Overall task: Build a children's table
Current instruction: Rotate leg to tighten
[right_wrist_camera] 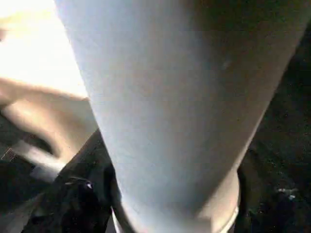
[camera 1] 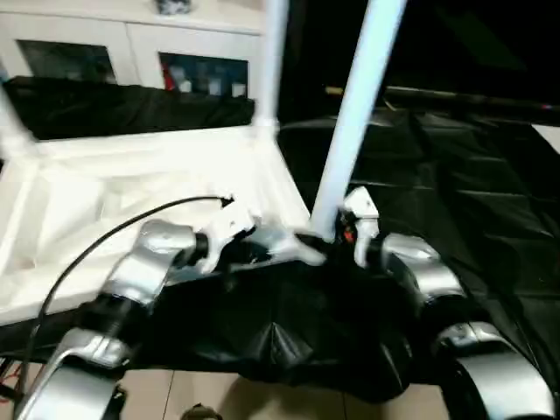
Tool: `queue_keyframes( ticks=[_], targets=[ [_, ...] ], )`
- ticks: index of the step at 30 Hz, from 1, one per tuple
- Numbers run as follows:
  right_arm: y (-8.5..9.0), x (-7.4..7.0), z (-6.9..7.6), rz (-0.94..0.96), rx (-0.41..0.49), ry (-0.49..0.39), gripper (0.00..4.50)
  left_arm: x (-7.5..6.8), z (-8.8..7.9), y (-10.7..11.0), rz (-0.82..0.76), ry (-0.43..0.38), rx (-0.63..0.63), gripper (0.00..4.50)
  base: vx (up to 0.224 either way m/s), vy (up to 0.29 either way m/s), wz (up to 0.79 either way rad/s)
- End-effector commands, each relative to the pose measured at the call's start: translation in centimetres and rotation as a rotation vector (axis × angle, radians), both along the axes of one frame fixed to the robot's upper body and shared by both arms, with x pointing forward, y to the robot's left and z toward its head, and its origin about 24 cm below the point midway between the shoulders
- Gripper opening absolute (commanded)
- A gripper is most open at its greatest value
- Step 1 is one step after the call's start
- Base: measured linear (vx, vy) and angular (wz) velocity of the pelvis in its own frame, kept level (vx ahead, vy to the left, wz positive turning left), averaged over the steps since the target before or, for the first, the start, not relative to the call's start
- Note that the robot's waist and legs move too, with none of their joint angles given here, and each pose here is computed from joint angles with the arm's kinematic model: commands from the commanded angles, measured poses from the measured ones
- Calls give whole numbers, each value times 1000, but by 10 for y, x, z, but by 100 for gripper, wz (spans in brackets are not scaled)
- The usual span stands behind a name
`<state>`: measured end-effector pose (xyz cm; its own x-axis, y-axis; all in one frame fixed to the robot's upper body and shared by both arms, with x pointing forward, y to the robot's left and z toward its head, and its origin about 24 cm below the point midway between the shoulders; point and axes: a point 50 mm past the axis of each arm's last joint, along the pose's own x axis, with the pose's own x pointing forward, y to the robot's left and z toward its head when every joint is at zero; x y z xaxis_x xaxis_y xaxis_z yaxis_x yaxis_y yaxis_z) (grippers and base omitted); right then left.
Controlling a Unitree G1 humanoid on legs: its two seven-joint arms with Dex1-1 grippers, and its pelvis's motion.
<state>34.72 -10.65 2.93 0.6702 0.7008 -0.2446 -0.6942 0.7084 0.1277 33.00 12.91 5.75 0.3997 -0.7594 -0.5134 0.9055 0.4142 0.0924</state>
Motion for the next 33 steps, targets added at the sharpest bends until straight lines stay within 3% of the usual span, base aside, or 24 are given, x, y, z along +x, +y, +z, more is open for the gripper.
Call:
queue_keyframes(
  ticks=[1, 7, 10, 14, 21, 26, 33],
  targets=[
    [29, -8, -18, -23, -23, 78, 273, 15, 20, -23, 70, -111, -40, 0, 0, 0, 0],
    [43, -4, -16, -148, -4, 67, 273, 15, 20, -41, 92, -120, -58, 0, 0, 0, 0],
    [47, -3, -11, -118, 43, 58, 345, 9, 18, -46, 44, -112, -70, 0, 0, 0, 0],
    [45, -1, -6, -73, 27, 23, 376, 6, 16, -44, 2, -110, -75, 0, 0, 0, 0],
    [25, -14, -1, 299, 2, -23, 392, -8, 15, -25, -152, -84, -73, 0, 0, 0, 0],
    [11, -18, 5, 418, 21, -36, 392, -13, 15, -13, -206, -58, -68, 0, 0, 0, 0],
    [-7, -30, 6, 619, -33, -15, 392, -21, 15, 3, -274, -2, -54, 0, 0, 0, 0]
  ],
)
